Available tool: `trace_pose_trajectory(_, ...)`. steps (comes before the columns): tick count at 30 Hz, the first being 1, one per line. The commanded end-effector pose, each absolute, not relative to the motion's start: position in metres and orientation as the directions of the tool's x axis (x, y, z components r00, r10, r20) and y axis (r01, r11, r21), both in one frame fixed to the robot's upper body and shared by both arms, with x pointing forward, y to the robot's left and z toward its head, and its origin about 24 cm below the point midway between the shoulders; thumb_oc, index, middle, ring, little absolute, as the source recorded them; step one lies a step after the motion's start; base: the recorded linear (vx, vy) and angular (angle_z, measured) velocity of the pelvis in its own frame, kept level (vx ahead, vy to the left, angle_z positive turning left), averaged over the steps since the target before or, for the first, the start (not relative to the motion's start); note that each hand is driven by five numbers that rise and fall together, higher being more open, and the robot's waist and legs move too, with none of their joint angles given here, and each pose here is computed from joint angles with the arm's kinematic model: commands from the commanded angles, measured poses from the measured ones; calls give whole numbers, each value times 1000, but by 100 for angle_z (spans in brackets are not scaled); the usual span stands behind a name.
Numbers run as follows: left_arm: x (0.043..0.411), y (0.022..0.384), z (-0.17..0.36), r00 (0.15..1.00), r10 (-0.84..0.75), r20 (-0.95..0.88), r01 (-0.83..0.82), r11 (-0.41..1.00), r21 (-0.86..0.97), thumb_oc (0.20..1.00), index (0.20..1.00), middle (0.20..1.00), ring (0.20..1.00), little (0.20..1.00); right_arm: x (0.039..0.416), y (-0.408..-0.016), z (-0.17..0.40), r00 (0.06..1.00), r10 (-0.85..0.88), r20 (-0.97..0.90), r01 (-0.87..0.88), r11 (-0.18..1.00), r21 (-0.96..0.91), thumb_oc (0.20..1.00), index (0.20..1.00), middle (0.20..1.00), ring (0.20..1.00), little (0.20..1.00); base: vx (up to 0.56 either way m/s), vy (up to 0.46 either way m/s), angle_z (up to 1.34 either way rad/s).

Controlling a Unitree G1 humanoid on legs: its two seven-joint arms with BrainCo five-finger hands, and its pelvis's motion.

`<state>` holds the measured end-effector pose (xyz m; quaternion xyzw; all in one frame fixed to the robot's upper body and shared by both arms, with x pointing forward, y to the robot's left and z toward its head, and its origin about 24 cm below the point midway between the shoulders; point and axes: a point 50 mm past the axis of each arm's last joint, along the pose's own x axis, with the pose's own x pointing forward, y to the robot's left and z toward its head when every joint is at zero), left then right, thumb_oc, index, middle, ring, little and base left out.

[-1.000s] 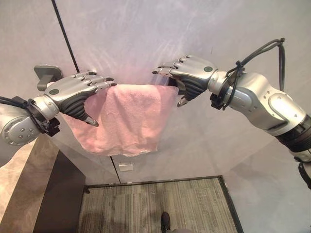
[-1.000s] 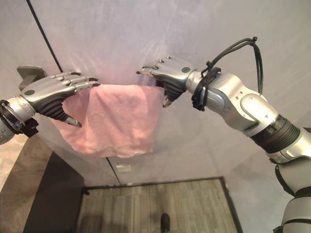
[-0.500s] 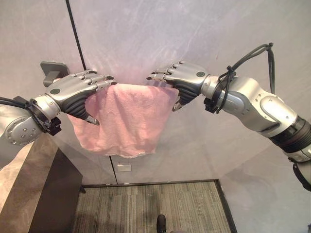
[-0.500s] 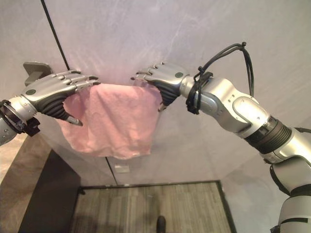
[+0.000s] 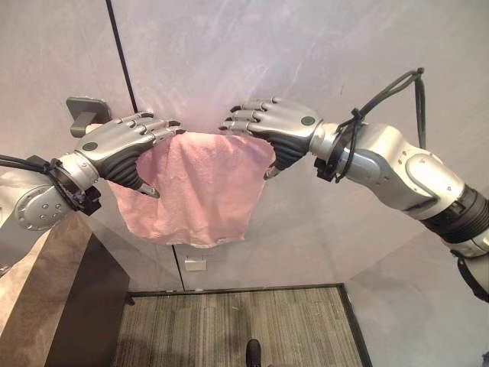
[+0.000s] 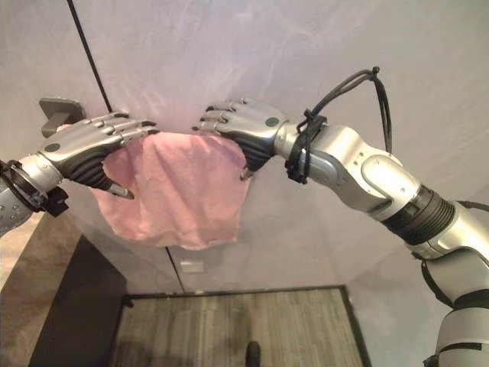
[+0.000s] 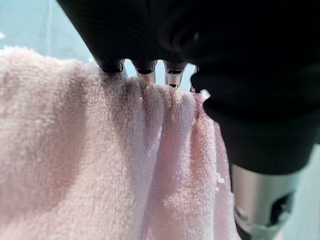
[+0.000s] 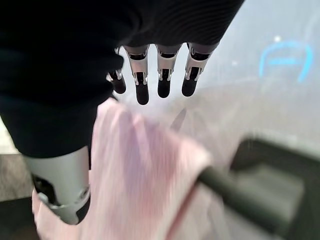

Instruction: Put brush and paste in cup on sink, flatten towel.

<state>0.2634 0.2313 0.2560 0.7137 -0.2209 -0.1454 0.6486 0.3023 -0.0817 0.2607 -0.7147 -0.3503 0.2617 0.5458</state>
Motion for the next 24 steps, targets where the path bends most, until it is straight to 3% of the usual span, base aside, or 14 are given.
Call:
trace_pose_trajectory(1,262,242,269,887,-450,108,-167,-95,981,1000,1000,1000,1000,1000,307,-89,269,655,756,-9,235,-215,-948,1000,1000,1000,1000,1000,0,0,0)
trace_pose_trajectory(15,261,245,259,893,-444,67,-123,-99,987,1000,1000,1000,1000,1000,311,-103,239,688,711,-148,165,-351,-922,1000,1000,1000,1000,1000,0,0,0)
trace_pose_trajectory(24,254,278,255,946,-314,81,-123,-116,986,1000,1000,1000,1000,1000,301,-130,227,716,670,-198,117,-395,-911,1000,1000,1000,1000,1000,0,0,0)
